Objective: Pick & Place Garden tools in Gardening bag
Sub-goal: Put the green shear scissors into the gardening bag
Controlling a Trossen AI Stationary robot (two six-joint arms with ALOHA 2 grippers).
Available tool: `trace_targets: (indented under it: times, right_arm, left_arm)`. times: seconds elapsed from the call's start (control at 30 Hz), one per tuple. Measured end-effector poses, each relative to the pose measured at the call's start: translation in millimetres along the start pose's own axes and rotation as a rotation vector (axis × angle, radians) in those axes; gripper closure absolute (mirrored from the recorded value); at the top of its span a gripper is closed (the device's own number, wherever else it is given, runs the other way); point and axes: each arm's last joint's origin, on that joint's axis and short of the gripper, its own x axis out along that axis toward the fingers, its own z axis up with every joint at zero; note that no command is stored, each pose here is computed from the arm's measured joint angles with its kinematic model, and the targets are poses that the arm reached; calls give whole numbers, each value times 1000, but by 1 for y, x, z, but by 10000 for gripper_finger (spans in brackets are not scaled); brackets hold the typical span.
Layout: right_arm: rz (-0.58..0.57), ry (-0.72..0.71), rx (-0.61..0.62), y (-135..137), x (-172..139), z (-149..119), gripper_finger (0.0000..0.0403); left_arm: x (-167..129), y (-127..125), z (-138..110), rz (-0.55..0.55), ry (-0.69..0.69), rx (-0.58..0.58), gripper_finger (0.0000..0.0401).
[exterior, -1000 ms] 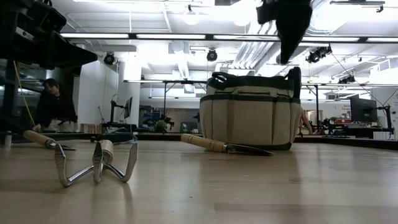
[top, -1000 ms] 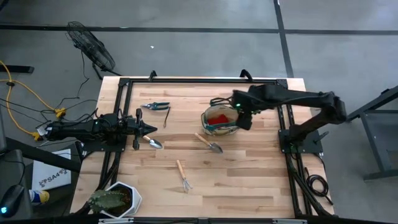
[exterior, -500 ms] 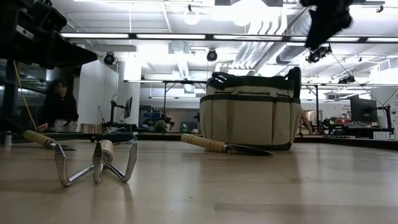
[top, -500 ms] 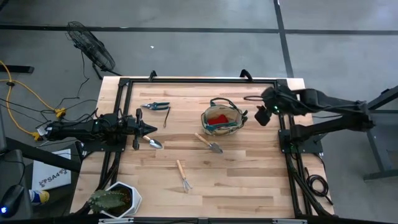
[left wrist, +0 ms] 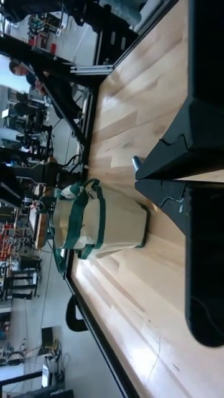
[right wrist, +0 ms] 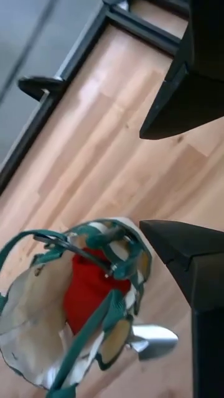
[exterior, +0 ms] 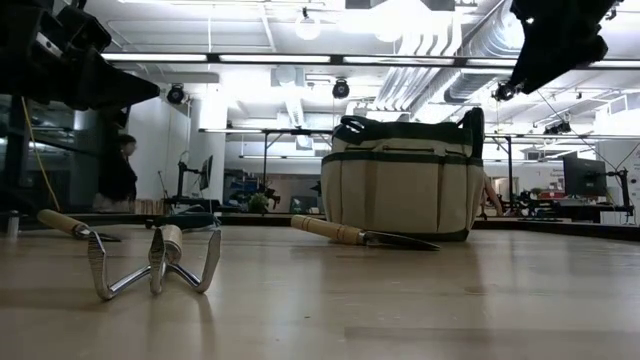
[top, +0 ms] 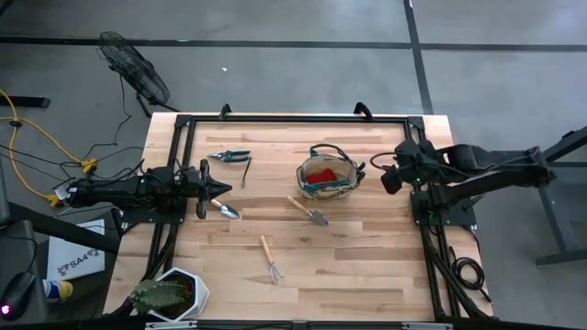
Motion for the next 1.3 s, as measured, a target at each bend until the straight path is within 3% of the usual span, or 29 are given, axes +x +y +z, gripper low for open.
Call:
trace_targets:
  times: [0.2, 0.33, 0.6, 0.8, 1.0, 1.17, 1.3]
  right_arm:
    - [-52, -63, -79, 0, -2, 0, 188]
    - [-70, -80, -99, -1, -2, 0, 188]
    - [-63, -74, -80, -1, -2, 0, 188]
    - [-44, -55, -51, 0, -2, -1, 188]
    - [-29, -40, -48, 0, -2, -1, 188]
    - [-22, -39, -42, 1, -2, -1, 188]
    - [-20, -41, -41, 1, -2, -1, 188]
  left_arm:
    - [0, 0, 0, 8, 2, 95, 400]
    - [4, 3, 2, 115, -11, 150, 400]
    - [20, 4, 6, 225, -18, 222, 400]
    - [32, 10, -3, 467, 32, 47, 400]
    - [39, 11, -11, 524, 86, -81, 392]
    - [48, 9, 1, 550, 131, -173, 326]
    - [55, 9, 18, 625, 241, -254, 264]
